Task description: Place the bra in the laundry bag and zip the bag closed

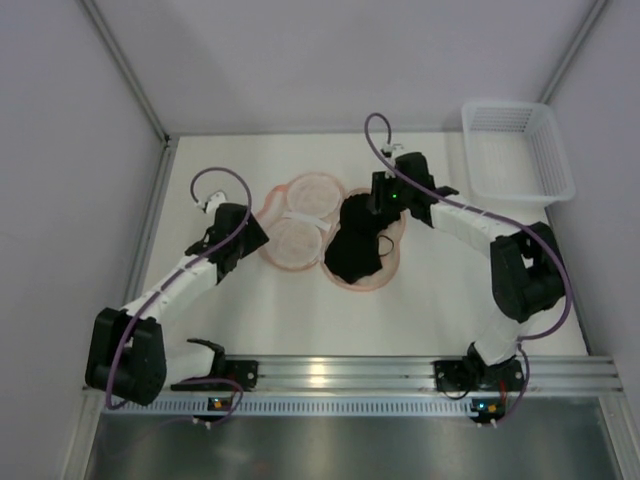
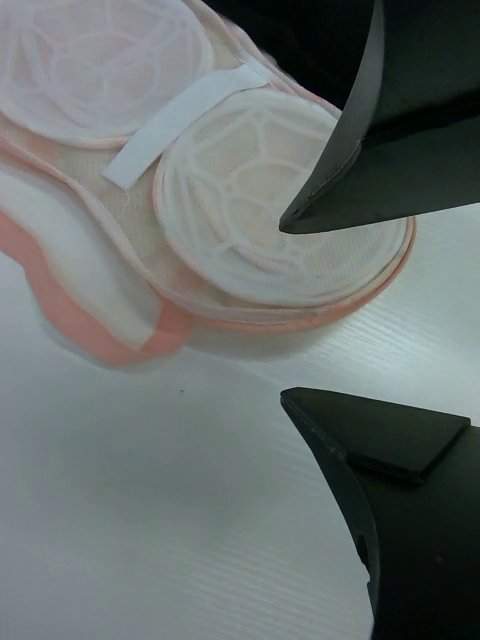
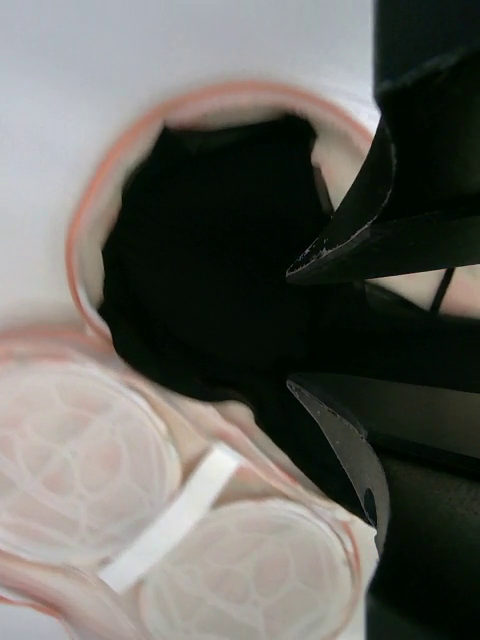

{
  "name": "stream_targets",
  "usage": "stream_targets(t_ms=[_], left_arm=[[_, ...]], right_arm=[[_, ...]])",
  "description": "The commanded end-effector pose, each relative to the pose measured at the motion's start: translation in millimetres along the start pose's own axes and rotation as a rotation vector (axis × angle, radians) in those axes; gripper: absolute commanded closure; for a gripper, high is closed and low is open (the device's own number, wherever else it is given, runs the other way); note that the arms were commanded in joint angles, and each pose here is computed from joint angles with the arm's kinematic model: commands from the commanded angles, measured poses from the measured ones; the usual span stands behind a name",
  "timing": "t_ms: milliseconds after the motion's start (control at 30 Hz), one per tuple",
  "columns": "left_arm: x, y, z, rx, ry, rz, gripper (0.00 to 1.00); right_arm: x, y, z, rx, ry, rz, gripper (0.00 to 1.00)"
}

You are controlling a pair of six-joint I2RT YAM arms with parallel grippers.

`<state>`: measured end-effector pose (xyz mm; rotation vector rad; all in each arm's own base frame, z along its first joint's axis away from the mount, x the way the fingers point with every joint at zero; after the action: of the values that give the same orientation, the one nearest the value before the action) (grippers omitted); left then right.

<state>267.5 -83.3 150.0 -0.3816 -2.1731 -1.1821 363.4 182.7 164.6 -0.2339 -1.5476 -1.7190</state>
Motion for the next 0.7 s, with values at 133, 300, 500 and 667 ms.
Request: stream_targets(t_ms=[133,300,500,667], left_arm=[[-8,-5,12,0.143,-0.053,0.034,0.31],[-18,-15,13,0.164,-0.083,0.047,0.32],[-25,-20,3,0.186,-0.191,0.070,0.34],[-30,-27,5,0.185,-0.194,0.084,0.34]], right_arm=[[15,-19,87,0.148,0.199,0.043,0.62],[8,-49,117,0.099,0.337,0.138,0.72],[-10,-80,130,0.138,0.294,0.247,0.79],[-13,-91,138,0.164,0.274,0.272,0.80]])
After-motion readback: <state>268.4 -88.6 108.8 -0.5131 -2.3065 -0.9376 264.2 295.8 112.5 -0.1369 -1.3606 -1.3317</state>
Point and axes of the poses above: each gripper's point midway between its finger pads, its own x axis back along the fingers, its own z axis along the line the jaws close on, y = z × x, the point moved 8 cm from there along x, back along the fingers, and after that the axes turned 3 degrees about x, right-handed, at the moved point
